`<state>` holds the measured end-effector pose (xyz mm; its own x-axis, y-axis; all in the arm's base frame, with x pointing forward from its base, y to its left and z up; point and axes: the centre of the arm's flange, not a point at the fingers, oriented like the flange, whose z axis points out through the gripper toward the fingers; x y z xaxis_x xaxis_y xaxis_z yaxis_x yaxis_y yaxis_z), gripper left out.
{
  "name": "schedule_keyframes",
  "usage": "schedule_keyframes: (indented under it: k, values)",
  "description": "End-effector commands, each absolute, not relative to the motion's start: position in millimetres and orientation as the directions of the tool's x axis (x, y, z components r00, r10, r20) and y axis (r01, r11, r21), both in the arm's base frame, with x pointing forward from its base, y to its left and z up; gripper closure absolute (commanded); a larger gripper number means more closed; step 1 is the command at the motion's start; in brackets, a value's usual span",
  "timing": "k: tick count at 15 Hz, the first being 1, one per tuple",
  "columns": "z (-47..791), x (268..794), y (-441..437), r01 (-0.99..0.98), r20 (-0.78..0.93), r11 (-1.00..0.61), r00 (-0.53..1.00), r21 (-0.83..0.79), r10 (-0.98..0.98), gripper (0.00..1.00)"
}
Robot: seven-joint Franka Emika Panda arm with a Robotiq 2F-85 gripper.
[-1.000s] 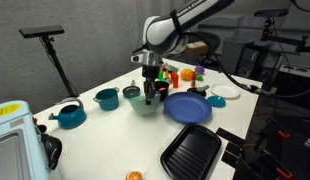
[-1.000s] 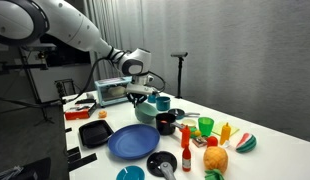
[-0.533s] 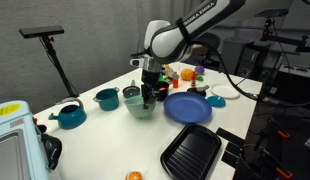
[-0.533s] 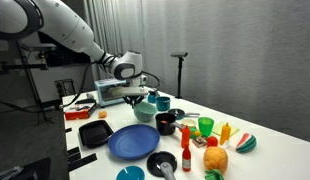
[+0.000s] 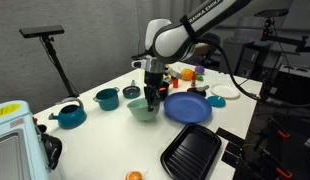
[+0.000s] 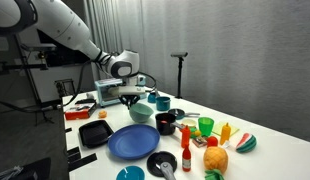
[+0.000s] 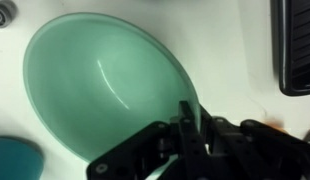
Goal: Pick up the bowl and pour it's contents in the cup
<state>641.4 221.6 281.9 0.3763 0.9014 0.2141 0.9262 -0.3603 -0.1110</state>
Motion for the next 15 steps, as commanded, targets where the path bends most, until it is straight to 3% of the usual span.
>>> schedule_keyframes:
  k: [1, 3, 11, 14, 15]
  values:
    - [292, 610, 200, 0.913, 0.123, -0.368, 0.391, -0.176, 0.912, 0.67]
    - [298, 598, 189, 0.904, 0.085, -0.375, 0.398, -0.207, 0.913, 0.61]
    - [345, 568, 151, 0.86, -0.048, -0.423, 0.428, -0.284, 0.902, 0.01]
    - [376, 562, 138, 0.83, -0.098, -0.5, 0.492, -0.245, 0.865, 0.0]
    - [346, 610, 167, 0.8, -0.107, -0.556, 0.547, -0.224, 0.83, 0.0]
